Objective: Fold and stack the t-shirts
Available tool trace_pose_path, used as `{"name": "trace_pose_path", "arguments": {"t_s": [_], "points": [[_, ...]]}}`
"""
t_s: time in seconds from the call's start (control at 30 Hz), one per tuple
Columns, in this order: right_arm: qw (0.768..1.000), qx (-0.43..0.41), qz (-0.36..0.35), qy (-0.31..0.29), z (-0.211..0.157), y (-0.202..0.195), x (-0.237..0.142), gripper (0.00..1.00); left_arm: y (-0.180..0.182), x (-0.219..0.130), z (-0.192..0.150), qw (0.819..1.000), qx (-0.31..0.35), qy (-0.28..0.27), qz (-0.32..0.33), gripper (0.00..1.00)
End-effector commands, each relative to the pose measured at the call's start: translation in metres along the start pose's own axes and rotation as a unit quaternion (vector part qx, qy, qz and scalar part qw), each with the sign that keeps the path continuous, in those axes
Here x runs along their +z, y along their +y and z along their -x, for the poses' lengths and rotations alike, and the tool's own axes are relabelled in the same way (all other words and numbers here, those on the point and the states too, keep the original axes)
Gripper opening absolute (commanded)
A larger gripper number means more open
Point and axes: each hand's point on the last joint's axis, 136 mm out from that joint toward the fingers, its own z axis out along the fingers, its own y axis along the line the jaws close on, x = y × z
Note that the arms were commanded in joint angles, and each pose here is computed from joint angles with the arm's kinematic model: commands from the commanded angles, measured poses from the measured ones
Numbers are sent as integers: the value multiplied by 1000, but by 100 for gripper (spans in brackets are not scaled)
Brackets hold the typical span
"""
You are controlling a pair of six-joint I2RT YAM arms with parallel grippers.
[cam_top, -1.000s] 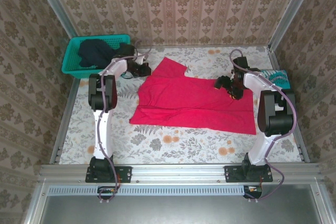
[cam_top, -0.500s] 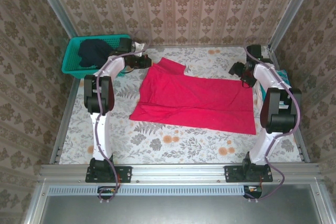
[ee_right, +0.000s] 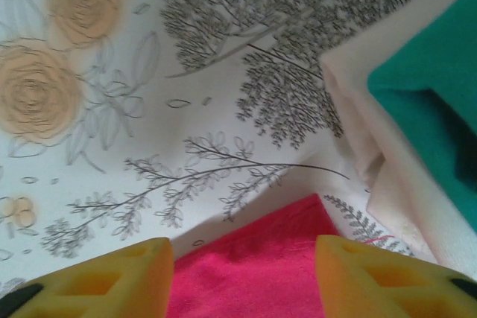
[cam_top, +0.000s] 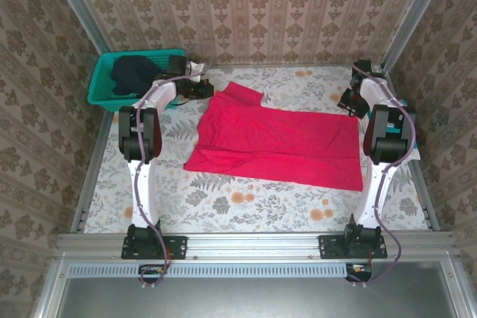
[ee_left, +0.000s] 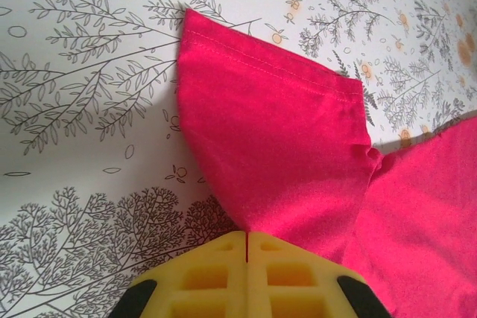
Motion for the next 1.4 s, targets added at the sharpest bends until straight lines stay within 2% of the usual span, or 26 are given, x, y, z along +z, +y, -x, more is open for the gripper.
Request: {"name": "trace_pose_path", "arguments": {"t_s": [0.0,0.23,0.33,0.43,0.57,0.67,1.07,1.37], "points": [[999,-6,-37,17,-5,-12,3,51,9,0,-5,1000,-16,7,1,0],[998,-11,-46,36,-10,-15,12,52,9,3,-6,1000,-22,8,-4,0],[998,-12,-46,38,-9,-15,17,47,8,4,-6,1000,-24,8,-7,0],[998,-10,-45,39,-8,-14,18,34,8,3,-5,1000,-22,7,-7,0],[999,-7,-42,31,-4,-13,13,10,6,2,-4,1000,-23,8,-9,0],[999,-4,-35,21,-1,-13,4,0,6,2,-3,1000,-23,7,-10,0],[999,9,10,-33,-15,-21,-47,0,-8,-21,18,999,-14,-31,-31,0],[998,14,28,-59,-37,-35,-77,0,-27,-43,13,998,-2,-44,-35,0]]}}
